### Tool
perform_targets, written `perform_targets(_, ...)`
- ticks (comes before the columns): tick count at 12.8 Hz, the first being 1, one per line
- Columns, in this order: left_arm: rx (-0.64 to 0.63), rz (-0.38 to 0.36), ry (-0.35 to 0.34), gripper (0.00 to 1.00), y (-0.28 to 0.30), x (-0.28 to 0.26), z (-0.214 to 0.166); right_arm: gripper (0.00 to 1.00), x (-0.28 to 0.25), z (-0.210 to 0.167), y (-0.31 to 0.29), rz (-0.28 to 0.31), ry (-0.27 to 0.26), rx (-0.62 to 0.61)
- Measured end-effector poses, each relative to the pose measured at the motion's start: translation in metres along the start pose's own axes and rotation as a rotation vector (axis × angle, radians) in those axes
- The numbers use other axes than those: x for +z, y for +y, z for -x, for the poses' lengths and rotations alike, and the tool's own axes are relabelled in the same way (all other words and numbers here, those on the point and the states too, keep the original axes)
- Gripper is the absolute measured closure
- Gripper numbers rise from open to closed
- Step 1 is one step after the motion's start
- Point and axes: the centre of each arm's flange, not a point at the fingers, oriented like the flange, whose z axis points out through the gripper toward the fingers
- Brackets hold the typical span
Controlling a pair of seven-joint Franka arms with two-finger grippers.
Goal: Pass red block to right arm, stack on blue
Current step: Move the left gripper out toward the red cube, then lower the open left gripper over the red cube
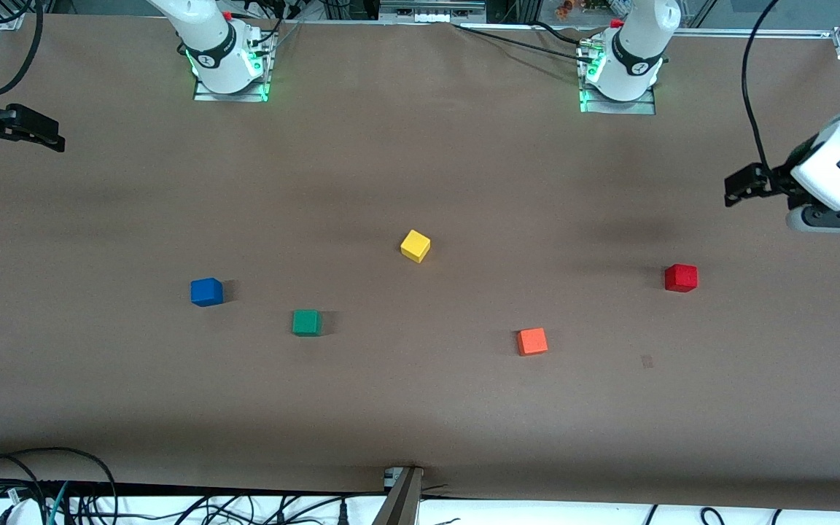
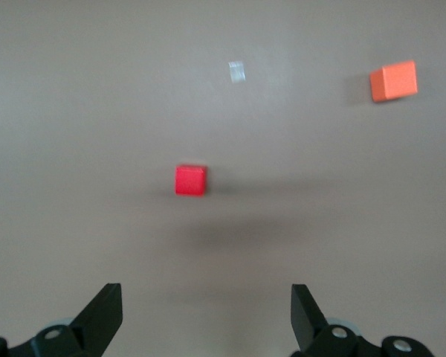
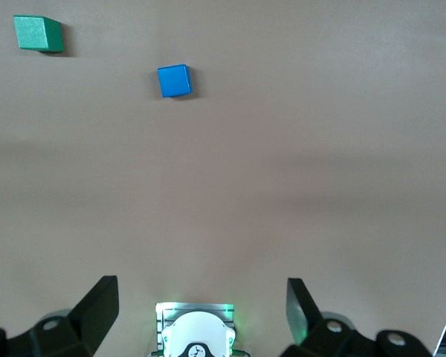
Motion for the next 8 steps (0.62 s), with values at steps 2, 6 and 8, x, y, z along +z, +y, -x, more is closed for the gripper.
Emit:
perform_targets(2,0.013,-0.007,0.052,0.00,-0.015,0.014,-0.014,0.00,0.000,0.000,0.000,0.000,0.000,0.000)
perform_targets(6,-0.002,-0.003,0.032,0.00,-0.043,0.091,-0.017,0.00,0.000,0.000,0.000,0.000,0.000,0.000)
perform_targets(8,-0.004,0.002,0.023,0.00,-0.049,0.138,-0.012,0.00,0.000,0.000,0.000,0.000,0.000,0.000)
